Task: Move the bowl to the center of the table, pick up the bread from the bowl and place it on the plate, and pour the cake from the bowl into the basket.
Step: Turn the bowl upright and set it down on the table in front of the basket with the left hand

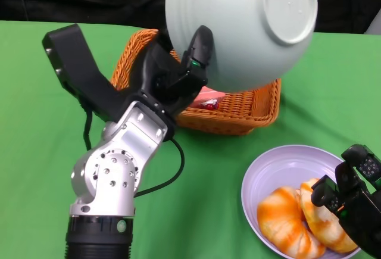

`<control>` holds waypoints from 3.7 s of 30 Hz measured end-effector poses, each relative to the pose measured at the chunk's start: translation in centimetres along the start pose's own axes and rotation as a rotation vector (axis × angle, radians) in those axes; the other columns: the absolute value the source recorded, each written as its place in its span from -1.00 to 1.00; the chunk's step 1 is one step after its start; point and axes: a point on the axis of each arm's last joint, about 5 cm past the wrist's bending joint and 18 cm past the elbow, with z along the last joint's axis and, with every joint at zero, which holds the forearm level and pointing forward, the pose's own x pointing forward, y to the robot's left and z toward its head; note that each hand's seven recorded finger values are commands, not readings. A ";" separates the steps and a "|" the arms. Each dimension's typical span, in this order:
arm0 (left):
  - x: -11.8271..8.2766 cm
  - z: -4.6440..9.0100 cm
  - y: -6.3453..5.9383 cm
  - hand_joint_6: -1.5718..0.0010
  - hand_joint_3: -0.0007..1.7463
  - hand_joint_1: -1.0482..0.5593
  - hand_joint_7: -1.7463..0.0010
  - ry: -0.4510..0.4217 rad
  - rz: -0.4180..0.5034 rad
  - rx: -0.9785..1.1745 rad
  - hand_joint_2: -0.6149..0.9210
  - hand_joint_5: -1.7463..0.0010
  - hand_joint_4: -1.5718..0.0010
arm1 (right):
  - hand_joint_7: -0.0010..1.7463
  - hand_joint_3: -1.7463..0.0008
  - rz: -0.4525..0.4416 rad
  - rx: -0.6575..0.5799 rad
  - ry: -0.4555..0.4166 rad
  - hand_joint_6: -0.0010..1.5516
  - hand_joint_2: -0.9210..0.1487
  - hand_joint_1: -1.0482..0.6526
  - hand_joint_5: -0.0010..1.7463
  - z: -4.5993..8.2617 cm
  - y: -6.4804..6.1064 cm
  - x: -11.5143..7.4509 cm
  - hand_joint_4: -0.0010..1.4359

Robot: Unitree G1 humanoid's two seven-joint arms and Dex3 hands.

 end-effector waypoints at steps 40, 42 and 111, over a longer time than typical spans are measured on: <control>-11.7 5.9 5.2 0.01 -0.60 -0.03 -1.00 -0.658 -0.693 2.090 0.67 -1.00 -0.21 | 1.00 -0.20 0.002 -0.001 0.006 -0.23 -0.60 0.03 1.00 -0.1 0.1 0.0 0.17; -12.7 6.4 5.7 0.01 -0.63 0.08 -1.00 -0.664 -0.722 2.170 0.63 -1.00 -0.22 | 1.00 -0.20 0.001 -0.002 0.007 -0.24 -0.60 0.03 1.00 -0.1 0.1 0.1 0.17; -15.2 1.5 14.0 -0.28 -0.99 -0.07 -0.19 -0.475 -0.494 2.434 0.82 -0.97 -0.11 | 0.97 -0.18 0.000 0.011 0.008 -0.22 -0.58 0.03 1.00 0.3 0.1 -0.2 0.17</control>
